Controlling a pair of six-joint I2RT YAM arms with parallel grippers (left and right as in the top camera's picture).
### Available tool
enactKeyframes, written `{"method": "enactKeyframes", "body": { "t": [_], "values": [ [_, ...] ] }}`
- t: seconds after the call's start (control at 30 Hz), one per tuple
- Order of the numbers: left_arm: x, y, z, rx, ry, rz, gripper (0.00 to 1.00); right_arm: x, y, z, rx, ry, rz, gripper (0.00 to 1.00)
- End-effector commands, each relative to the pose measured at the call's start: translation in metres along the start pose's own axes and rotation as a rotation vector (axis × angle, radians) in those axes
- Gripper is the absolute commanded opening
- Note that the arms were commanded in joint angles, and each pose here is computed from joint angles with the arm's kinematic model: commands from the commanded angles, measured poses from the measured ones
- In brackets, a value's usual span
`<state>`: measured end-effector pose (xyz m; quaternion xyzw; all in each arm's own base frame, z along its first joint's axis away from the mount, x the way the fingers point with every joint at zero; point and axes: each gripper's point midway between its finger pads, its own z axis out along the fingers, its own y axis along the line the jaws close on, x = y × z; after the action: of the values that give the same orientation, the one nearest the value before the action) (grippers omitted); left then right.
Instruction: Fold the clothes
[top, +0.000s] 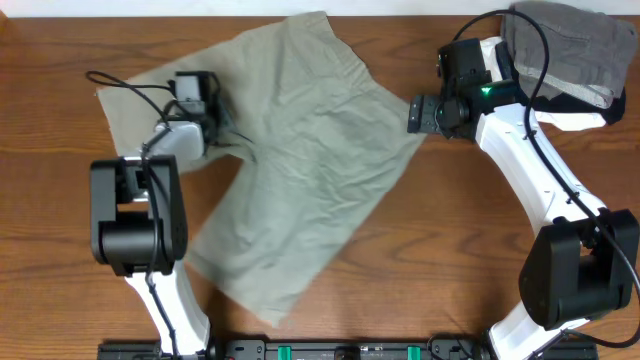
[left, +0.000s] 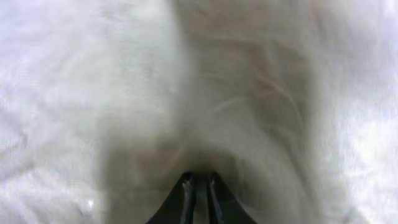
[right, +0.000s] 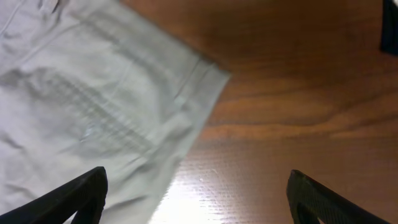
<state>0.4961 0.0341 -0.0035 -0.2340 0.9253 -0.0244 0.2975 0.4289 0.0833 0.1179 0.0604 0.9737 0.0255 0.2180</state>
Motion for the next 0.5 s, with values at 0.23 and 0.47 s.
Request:
{"method": "enactKeyframes", "body": {
  "t": [0.23, 0.47],
  "values": [
    [-0.013, 0.025, -0.004, -0.07, 0.086, 0.022, 0.91, -0.027, 0.027, -0.004, -0.061, -0.121, -0.111, 0.92],
    [-0.05, 0.008, -0.078, -0.034, 0.022, 0.025, 0.98, -0.007, 0.049, 0.032, -0.184, -0.015, -0.12, 0.84]
  ]
}}
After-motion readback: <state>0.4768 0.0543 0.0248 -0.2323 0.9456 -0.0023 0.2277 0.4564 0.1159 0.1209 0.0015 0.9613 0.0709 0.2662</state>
